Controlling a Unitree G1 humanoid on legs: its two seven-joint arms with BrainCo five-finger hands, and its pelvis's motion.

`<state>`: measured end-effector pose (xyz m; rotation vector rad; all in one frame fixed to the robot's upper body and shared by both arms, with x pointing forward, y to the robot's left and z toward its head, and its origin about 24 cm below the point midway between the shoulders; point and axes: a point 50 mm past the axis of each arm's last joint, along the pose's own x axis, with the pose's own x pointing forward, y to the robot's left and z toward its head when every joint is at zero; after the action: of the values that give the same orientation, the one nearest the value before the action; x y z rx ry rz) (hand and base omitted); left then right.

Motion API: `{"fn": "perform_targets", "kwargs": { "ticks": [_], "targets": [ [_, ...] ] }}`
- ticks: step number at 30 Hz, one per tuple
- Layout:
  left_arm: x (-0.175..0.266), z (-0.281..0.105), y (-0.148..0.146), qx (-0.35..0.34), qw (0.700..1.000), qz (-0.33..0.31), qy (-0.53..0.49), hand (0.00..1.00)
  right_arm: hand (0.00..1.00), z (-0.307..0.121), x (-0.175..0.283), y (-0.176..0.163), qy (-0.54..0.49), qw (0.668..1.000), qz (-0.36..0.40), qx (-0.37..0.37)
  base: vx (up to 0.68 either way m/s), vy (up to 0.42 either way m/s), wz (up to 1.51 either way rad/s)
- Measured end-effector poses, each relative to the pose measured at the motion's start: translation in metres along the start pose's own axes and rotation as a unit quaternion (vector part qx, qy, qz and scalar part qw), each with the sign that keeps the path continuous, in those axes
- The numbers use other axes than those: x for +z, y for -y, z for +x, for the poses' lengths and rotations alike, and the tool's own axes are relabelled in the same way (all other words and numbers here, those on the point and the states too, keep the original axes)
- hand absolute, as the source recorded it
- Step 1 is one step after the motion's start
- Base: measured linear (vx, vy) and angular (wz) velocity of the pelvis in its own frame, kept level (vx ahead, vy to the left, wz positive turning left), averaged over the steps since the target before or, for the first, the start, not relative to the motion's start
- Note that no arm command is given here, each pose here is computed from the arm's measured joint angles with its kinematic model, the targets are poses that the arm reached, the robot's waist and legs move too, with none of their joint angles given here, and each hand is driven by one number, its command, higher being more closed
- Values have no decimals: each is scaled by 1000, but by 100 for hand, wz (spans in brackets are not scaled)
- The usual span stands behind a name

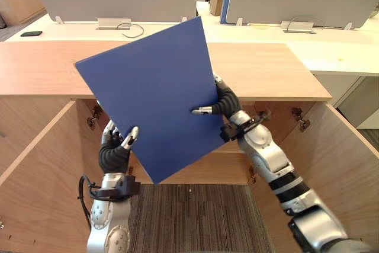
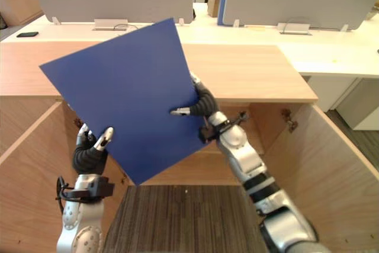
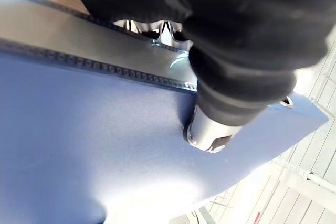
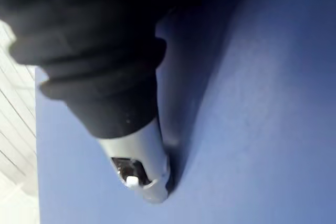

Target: Walk over to the cabinet, pick up the folder, carry it to the office cabinet, place the folder inside the office cabinet, then close the office cabinet door

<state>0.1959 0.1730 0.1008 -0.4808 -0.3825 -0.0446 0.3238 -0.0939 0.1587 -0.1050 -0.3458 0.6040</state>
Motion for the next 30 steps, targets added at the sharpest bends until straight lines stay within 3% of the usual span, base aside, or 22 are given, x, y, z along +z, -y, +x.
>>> {"fn": "perform_targets", "kwargs": {
  "ticks": [4, 5, 8, 14, 16, 19, 24, 30],
  "targets": [
    [4, 0, -2, -23, 1000, -9, 7, 100, 100, 2, 10, 14, -30, 997, -7, 73, -26, 0, 0],
    [6, 0, -2, -29, 999, -9, 8, 0, 100, 0, 10, 16, -44, 995, 3, 95, 0, 0, 0],
    [8, 0, -2, -57, 998, 4, 5, 0, 100, -13, -5, 11, -104, 981, 36, 158, 0, 0, 0],
    [-7, 0, -2, -70, 997, -35, -23, 0, 100, -37, -33, 11, -190, 964, 73, 173, 0, 0, 0],
    [-24, -1, -11, -74, 995, -26, -64, 0, 100, -48, -43, 11, -217, 958, 74, 171, -9, 0, 2],
    [-70, -24, -38, -52, 978, -10, -204, 0, 100, -63, -60, 7, -259, 948, 54, 176, -23, -5, 2],
    [-135, -93, -62, 0, 907, -23, -420, 0, 100, -89, -87, -5, -320, 925, 27, 204, -43, -8, -1],
    [-171, -161, -88, 120, 824, -31, -553, 0, 100, -126, -124, -27, -379, 900, -20, 214, -21, -1, -1]
  ]
}}
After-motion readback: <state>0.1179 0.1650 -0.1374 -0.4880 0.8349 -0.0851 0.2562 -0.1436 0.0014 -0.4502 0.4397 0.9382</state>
